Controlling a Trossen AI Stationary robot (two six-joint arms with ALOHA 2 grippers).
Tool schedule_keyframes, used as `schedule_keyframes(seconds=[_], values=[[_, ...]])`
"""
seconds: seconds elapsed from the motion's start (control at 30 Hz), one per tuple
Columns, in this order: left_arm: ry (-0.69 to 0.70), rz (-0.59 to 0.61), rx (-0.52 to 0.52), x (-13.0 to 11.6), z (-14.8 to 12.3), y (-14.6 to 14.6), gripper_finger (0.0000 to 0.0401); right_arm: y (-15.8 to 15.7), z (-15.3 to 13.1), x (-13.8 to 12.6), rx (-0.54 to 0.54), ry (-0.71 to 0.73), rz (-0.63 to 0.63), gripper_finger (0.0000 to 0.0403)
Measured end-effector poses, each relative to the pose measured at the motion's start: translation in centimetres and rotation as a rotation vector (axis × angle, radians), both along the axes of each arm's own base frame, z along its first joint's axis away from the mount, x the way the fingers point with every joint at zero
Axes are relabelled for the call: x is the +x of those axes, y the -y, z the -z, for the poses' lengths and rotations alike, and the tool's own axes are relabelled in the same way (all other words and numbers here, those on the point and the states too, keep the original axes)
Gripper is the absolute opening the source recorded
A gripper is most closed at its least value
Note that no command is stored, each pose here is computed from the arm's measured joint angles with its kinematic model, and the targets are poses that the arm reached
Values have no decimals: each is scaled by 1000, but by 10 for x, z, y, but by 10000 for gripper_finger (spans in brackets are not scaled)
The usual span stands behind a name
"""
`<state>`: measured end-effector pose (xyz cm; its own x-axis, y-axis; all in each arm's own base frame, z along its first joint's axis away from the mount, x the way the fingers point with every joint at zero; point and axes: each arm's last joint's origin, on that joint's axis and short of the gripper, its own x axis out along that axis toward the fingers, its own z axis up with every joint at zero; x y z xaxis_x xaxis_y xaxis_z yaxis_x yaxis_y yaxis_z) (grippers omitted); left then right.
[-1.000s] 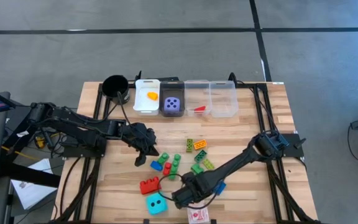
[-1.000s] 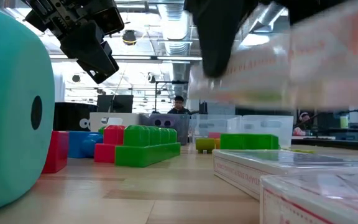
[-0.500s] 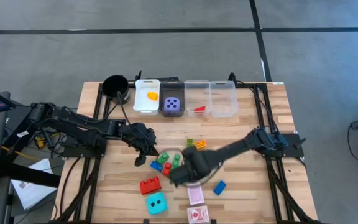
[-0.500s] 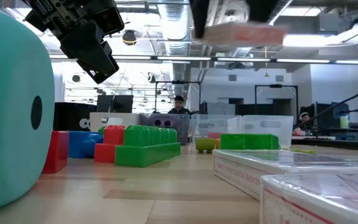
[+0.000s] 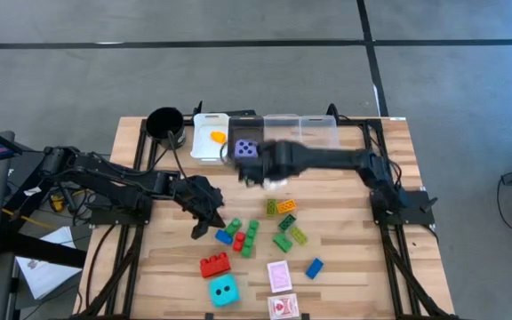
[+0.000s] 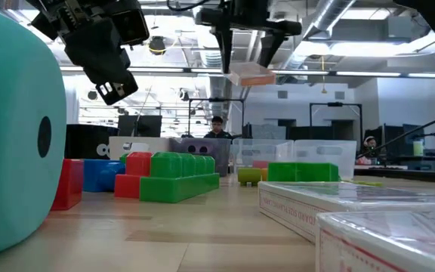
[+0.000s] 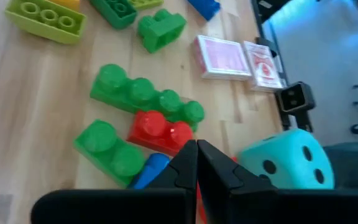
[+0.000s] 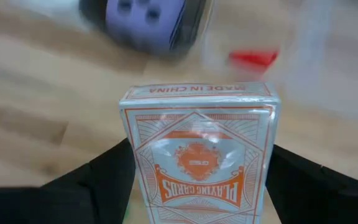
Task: Pick & Place Toys
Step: Put the orange deck of cards into the right transparent bin
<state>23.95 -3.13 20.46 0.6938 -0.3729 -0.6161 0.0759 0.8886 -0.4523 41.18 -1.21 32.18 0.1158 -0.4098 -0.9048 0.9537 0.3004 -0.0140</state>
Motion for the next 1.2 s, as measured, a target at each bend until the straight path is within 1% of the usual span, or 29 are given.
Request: schedule_keyframes(seconds=[0.1, 0.27, 0.37, 0.53, 0.57, 0.67, 0.77, 0.87, 0.93, 1.03, 1.13, 1.2], values=[[1, 1, 0, 0, 0, 0, 0, 30, -13, -9, -76, -12, -2, 297], [9, -25, 27, 1, 0, -1, 0, 73, -34, -28, -302, -85, 0, 297], [8, -96, 32, 2, -1, -3, 0, 90, -49, -41, -440, -142, 10, 297], [14, -242, 50, 4, -1, -14, 0, 113, -68, -63, -667, -244, 90, 297], [16, -262, 54, 4, -2, -17, 0, 116, -70, -68, -704, -260, 112, 297], [23, -316, 36, 6, -3, -24, 0, 124, -75, -83, -765, -300, 162, 297], [33, -359, 15, 7, -4, -29, 0, 134, -65, -98, -749, -336, 207, 297], [44, -377, 11, 7, -5, -34, 0, 139, -45, -115, -658, -345, 248, 297], [54, -389, 9, 8, -6, -36, 0, 140, -27, -125, -579, -338, 250, 297], [57, -407, 9, 8, -6, -41, 0, 136, -3, -127, -463, -235, 204, 297], [57, -421, 9, 8, -6, -44, 0, 139, 16, -125, -363, -68, 152, 297], [58, -427, 9, 8, -6, -46, 0, 144, 29, -126, -304, -16, 143, 297]])
